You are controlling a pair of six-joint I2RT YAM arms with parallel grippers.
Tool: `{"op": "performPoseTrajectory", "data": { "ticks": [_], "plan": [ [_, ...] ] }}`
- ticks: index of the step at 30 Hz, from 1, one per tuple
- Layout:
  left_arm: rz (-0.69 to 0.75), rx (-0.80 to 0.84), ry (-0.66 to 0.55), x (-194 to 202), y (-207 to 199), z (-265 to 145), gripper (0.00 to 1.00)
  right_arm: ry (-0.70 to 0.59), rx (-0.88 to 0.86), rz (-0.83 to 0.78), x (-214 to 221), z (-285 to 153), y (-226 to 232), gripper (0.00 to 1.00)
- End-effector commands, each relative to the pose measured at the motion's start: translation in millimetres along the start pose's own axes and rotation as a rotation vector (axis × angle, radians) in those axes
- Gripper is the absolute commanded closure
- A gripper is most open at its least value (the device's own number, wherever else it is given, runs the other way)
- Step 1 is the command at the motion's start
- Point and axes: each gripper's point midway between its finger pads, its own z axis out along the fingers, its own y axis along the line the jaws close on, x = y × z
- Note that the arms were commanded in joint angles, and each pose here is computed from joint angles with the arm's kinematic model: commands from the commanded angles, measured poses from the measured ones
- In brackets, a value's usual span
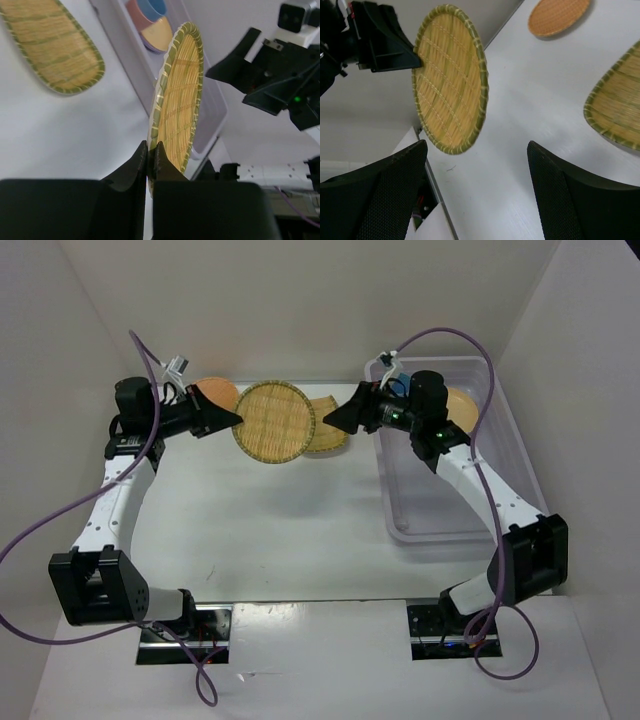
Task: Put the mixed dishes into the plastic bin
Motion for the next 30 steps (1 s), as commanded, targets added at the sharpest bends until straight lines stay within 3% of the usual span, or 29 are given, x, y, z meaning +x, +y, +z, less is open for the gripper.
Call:
{"op": "performPoseTrajectory", "data": {
  "ticks": [1, 8, 11, 12, 13, 18, 19, 21, 24, 25, 26, 30],
  "plan": [
    [0.081, 0.201, 0.083, 11, -42, -7, 1.00, -0.020, -0.127, -0.134, -13, 15, 35, 0.15],
    [0.096, 0.277, 0.144, 22, -52, -6, 1.00, 0.030, -0.163, -0.140, 7, 29, 42, 0.15],
    [0.107, 0.286, 0.148, 23, -53, -7, 1.00, 0.067, -0.168, -0.120, 18, 36, 37, 0.23],
    [0.100, 0.289, 0.159, 25, -52, -4, 1.00, 0.067, -0.168, -0.120, 17, 38, 36, 0.29],
    [0.102, 0.287, 0.162, 27, -51, -4, 1.00, 0.073, -0.177, -0.121, 20, 39, 40, 0.44],
    [0.095, 0.274, 0.163, 29, -44, -1, 1.00, 0.108, -0.157, -0.097, 24, 46, 32, 0.83],
    [0.087, 0.271, 0.167, 29, -42, 1, 1.00, 0.115, -0.153, -0.091, 26, 46, 31, 0.94],
    [0.069, 0.248, 0.164, 29, -35, 4, 1.00, 0.120, -0.150, -0.086, 26, 48, 30, 1.00],
    [0.073, 0.211, 0.154, 25, -26, 9, 0.84, 0.103, -0.140, -0.096, 22, 47, 34, 1.00],
    [0.053, 0.193, 0.165, 28, -20, 11, 0.70, 0.110, -0.112, -0.082, 25, 47, 29, 1.00],
    [0.050, 0.175, 0.150, 22, -13, 11, 0.38, 0.083, -0.071, -0.085, 18, 45, 26, 1.00],
    [0.008, 0.033, 0.058, -2, 29, 1, 0.00, -0.012, 0.021, -0.090, -14, 20, 15, 1.00]
  ]
}}
